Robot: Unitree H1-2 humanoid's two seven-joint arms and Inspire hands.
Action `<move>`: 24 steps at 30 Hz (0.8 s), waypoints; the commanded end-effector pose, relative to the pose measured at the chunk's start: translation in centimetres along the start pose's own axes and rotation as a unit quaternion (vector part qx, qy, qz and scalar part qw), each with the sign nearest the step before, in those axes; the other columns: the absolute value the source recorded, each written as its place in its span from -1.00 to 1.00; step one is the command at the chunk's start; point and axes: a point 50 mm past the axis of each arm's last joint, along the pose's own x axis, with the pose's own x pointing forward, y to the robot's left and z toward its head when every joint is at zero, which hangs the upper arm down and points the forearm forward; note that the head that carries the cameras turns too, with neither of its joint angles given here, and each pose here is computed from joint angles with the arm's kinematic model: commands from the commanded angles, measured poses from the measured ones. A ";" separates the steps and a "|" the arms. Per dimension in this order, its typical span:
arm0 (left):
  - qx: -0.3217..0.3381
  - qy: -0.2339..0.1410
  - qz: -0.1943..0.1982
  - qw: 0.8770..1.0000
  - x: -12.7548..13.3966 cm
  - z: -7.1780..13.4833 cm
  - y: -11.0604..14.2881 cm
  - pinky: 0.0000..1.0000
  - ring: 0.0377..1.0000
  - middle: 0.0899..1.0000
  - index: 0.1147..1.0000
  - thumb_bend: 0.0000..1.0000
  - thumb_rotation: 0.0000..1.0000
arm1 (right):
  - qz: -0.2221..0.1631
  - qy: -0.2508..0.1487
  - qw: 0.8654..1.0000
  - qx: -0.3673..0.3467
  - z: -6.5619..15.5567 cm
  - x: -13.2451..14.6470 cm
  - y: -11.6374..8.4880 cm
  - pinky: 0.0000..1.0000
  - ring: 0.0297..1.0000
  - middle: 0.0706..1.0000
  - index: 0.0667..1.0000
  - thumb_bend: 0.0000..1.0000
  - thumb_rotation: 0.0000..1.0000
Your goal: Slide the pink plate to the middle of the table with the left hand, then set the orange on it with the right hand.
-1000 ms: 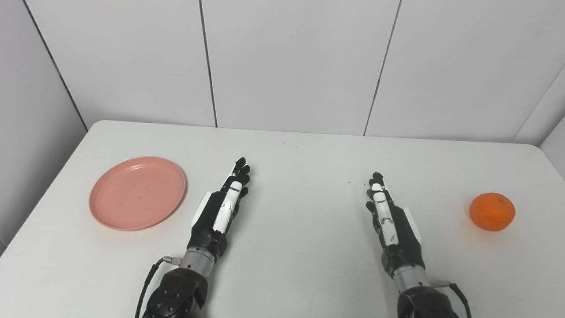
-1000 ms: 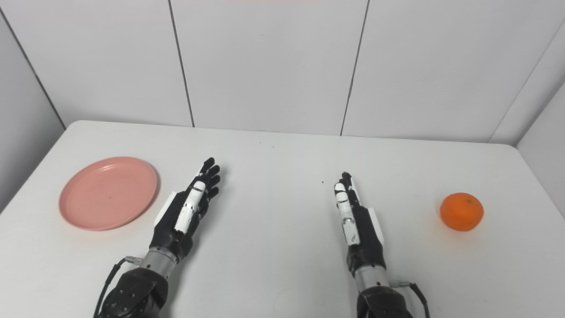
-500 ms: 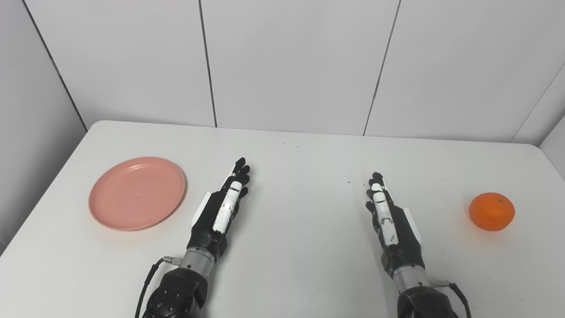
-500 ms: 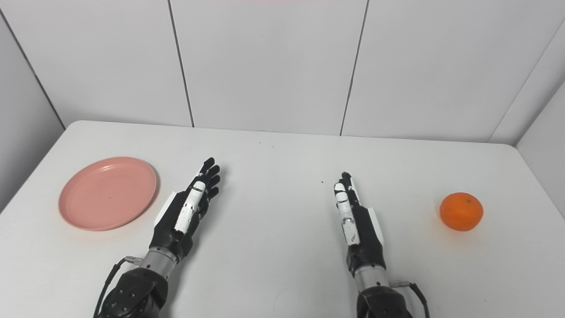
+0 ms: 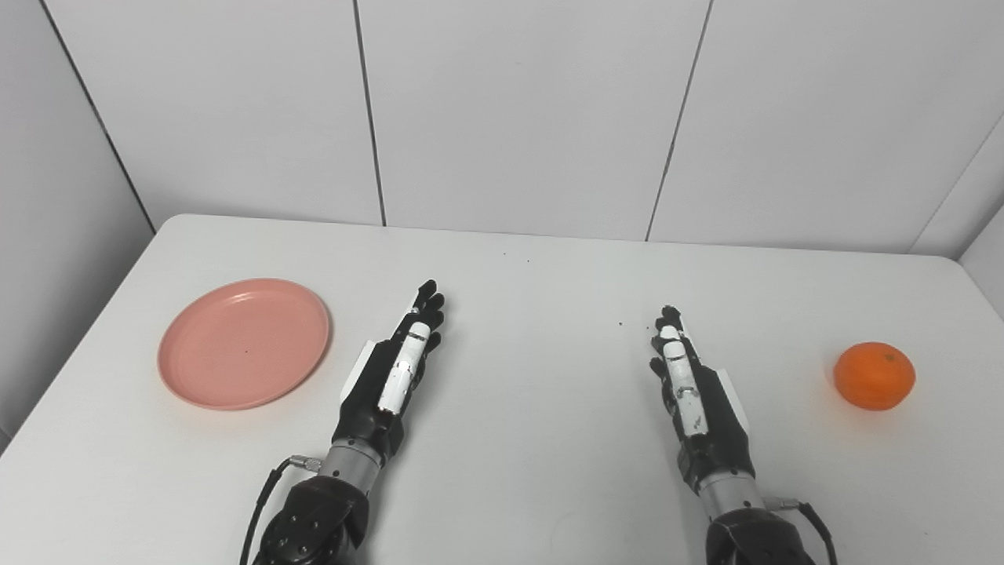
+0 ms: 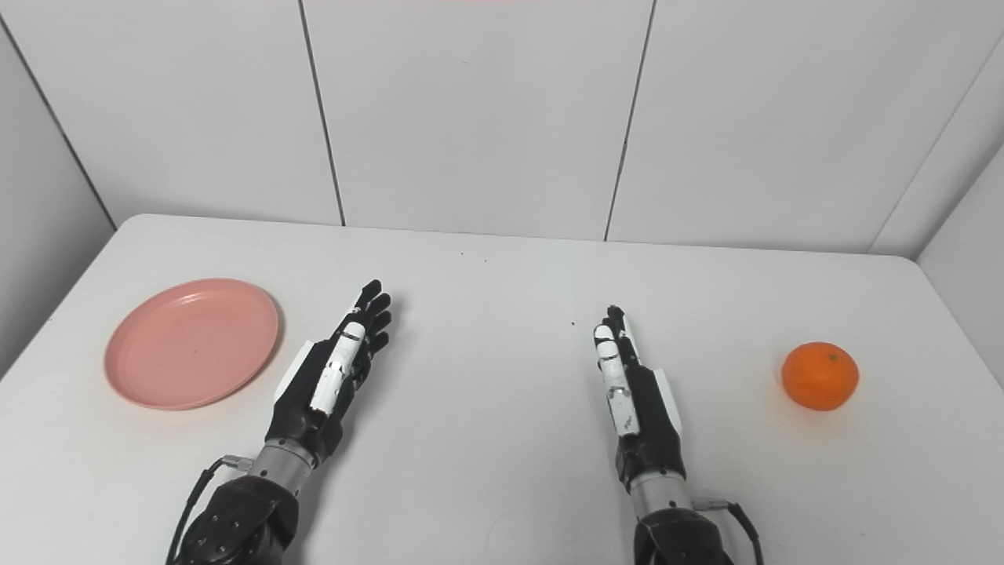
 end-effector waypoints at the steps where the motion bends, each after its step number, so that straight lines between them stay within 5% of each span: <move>1: -0.001 -0.023 -0.007 1.000 0.4 1.2 -0.2 1.00 1.00 1.00 1.00 -0.18 1.00 | 0.007 -0.034 0.999 0.004 1.4 0.5 0.4 1.00 1.00 1.00 1.00 -0.50 1.00; 17: -0.004 -0.022 -0.005 1.000 0.4 1.1 -0.5 1.00 1.00 1.00 1.00 -0.19 1.00 | 0.009 -0.030 1.000 0.002 1.1 0.5 0.1 1.00 1.00 1.00 1.00 -0.49 1.00; 24: -0.006 -0.024 -0.005 1.000 0.8 0.1 -2.3 1.00 1.00 1.00 1.00 -0.22 1.00 | 0.015 -0.021 1.000 0.006 0.5 0.0 -1.8 1.00 1.00 1.00 1.00 -0.49 1.00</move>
